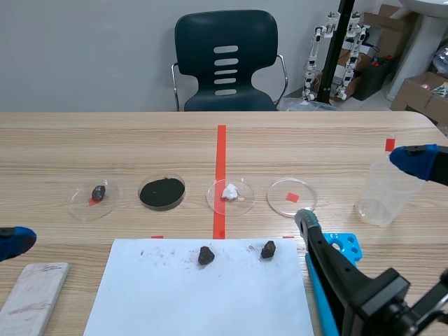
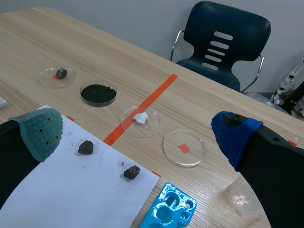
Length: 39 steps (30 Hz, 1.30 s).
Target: Return to the home posture
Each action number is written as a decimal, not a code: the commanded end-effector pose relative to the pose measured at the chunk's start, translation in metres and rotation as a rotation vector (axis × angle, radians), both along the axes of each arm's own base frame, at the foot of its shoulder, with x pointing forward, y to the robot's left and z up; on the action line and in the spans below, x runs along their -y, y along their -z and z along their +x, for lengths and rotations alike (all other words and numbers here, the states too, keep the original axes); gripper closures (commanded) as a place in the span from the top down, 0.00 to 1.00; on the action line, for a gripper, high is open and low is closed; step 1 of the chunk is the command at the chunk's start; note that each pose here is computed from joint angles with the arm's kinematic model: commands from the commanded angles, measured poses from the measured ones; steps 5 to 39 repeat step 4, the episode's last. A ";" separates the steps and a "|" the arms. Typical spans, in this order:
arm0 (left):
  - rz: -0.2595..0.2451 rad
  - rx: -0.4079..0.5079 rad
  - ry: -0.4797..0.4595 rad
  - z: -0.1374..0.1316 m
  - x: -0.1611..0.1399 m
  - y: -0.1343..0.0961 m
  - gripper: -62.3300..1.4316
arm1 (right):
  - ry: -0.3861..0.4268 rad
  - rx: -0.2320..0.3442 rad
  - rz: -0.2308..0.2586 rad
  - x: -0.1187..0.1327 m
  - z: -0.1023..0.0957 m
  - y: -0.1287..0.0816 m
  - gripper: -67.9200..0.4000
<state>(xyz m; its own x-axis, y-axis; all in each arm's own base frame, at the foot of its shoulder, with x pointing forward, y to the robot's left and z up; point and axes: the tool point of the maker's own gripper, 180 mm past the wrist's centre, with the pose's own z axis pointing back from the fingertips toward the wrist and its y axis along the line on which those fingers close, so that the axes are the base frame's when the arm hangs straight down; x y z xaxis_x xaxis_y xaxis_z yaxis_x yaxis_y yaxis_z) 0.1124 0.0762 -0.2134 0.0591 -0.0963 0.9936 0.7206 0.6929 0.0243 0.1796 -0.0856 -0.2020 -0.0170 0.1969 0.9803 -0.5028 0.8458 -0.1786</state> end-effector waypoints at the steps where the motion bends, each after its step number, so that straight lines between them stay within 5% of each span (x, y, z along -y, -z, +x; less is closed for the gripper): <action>1: -0.021 0.012 -0.007 0.001 0.001 -0.005 1.00 | -0.002 0.019 0.009 0.000 0.001 -0.005 1.00; 39: -0.021 0.012 -0.007 0.001 0.001 -0.005 1.00 | -0.002 0.019 0.009 0.000 0.001 -0.005 1.00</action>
